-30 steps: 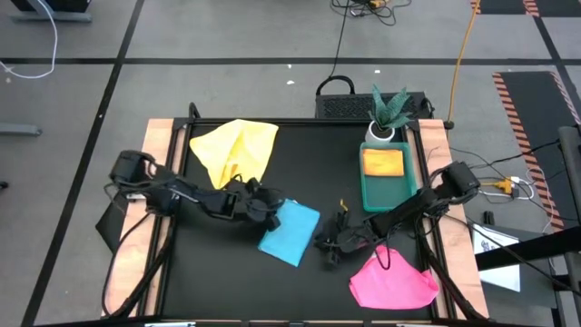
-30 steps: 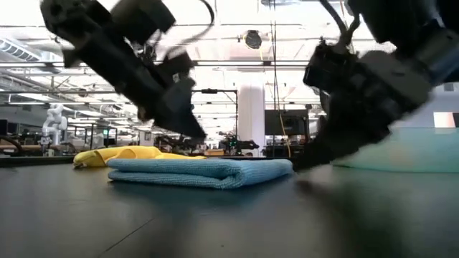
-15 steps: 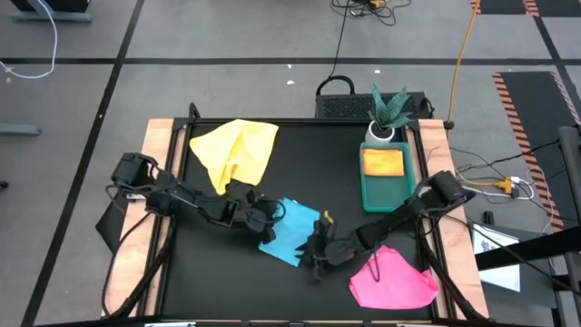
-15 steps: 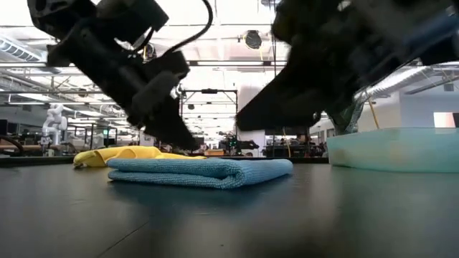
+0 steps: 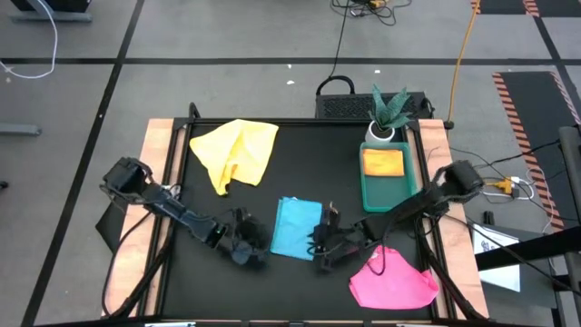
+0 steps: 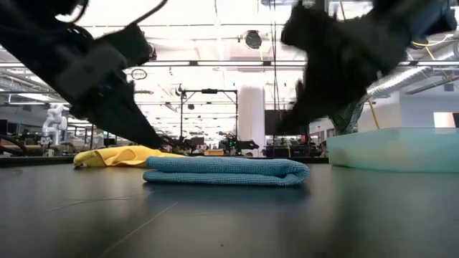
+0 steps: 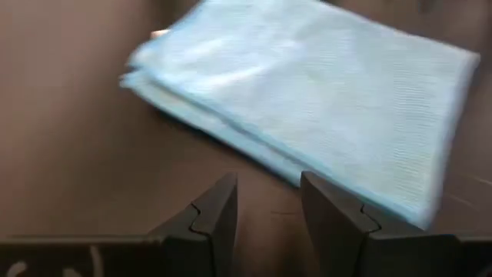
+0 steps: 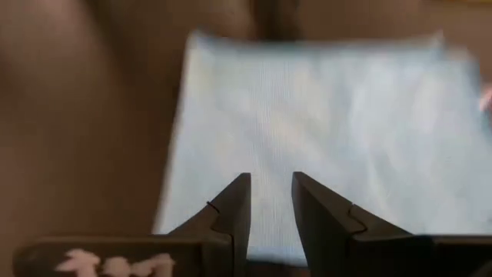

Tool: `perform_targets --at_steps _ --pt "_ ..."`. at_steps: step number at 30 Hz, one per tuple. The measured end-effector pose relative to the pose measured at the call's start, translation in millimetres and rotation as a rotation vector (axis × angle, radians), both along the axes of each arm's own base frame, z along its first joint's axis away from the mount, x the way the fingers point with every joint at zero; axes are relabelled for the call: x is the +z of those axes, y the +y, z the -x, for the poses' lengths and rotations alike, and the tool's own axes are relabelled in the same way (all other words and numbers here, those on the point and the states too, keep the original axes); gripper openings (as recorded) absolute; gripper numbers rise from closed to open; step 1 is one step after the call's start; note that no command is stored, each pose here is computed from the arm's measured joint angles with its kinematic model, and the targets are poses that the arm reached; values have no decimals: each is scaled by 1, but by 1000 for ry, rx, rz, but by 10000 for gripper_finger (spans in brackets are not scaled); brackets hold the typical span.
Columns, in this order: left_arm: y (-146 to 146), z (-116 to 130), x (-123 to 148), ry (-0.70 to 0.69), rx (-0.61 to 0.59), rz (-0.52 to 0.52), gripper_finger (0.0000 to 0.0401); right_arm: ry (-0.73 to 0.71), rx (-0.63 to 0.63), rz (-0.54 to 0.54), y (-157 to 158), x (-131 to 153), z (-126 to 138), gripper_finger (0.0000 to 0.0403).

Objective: Fold microfiber towels
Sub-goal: Fold the blue microfiber cloth

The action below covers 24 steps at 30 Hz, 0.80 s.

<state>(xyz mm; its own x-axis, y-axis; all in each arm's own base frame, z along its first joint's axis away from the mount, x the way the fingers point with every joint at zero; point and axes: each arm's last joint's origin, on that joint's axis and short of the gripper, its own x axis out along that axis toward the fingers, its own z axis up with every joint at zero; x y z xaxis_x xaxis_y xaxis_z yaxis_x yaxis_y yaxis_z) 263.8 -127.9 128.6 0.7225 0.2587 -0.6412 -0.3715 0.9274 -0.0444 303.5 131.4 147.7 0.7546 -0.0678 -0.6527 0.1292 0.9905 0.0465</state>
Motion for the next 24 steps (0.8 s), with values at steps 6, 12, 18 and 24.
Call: perform_targets --at_steps 6,12,18,24 --pt "-17 -5 -4 -63 -110 34 145 -188 122 -1 21 12 -6 89" --pt "-22 -12 -27 -29 -187 113 145 -236 258 -4 37 -17 -17 89" --pt "-31 -25 -43 -157 -199 192 145 -157 249 44 39 -36 -33 91" --pt "-33 -28 -40 -200 -239 208 145 -56 281 114 40 -33 -36 142"
